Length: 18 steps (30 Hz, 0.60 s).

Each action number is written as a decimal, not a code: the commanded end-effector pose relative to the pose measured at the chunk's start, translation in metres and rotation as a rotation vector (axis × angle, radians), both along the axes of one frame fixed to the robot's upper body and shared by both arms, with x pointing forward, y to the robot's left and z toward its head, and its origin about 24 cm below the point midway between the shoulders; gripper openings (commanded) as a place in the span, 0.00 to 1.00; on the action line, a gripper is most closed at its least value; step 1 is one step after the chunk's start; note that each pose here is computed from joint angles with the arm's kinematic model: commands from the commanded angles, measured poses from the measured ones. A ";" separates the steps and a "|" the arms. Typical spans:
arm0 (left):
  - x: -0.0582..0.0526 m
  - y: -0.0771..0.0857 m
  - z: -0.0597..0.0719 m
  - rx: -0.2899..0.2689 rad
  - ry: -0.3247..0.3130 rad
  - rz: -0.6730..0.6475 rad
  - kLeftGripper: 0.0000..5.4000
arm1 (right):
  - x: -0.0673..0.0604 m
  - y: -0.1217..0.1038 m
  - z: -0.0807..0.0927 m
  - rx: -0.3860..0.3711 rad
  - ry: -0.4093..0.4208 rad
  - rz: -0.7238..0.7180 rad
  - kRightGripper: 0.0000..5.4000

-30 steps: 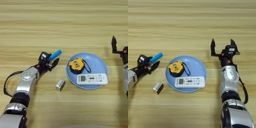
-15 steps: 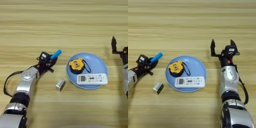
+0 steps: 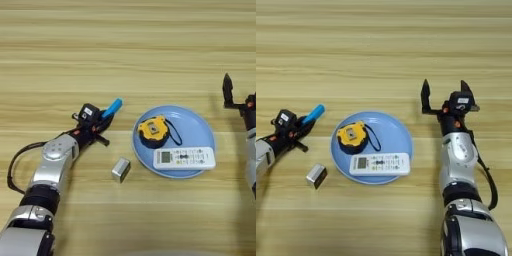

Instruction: Move the objects on the table

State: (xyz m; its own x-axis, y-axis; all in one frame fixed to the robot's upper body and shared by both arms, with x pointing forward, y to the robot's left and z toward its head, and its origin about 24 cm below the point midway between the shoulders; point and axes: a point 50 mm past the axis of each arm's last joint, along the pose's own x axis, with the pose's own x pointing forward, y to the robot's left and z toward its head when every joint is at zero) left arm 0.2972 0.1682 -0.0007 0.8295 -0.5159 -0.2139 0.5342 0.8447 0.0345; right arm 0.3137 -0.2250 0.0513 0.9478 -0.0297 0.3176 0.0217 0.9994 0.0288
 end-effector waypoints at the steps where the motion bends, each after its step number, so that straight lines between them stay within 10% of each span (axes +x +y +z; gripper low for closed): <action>1: 0.001 -0.001 0.005 -0.005 -0.019 -0.026 0.13 | 0.002 0.003 0.001 -0.004 -0.006 0.009 1.00; 18: 0.003 0.004 0.051 -0.015 -0.169 -0.241 0.13 | 0.002 0.005 0.002 0.000 -0.010 0.035 1.00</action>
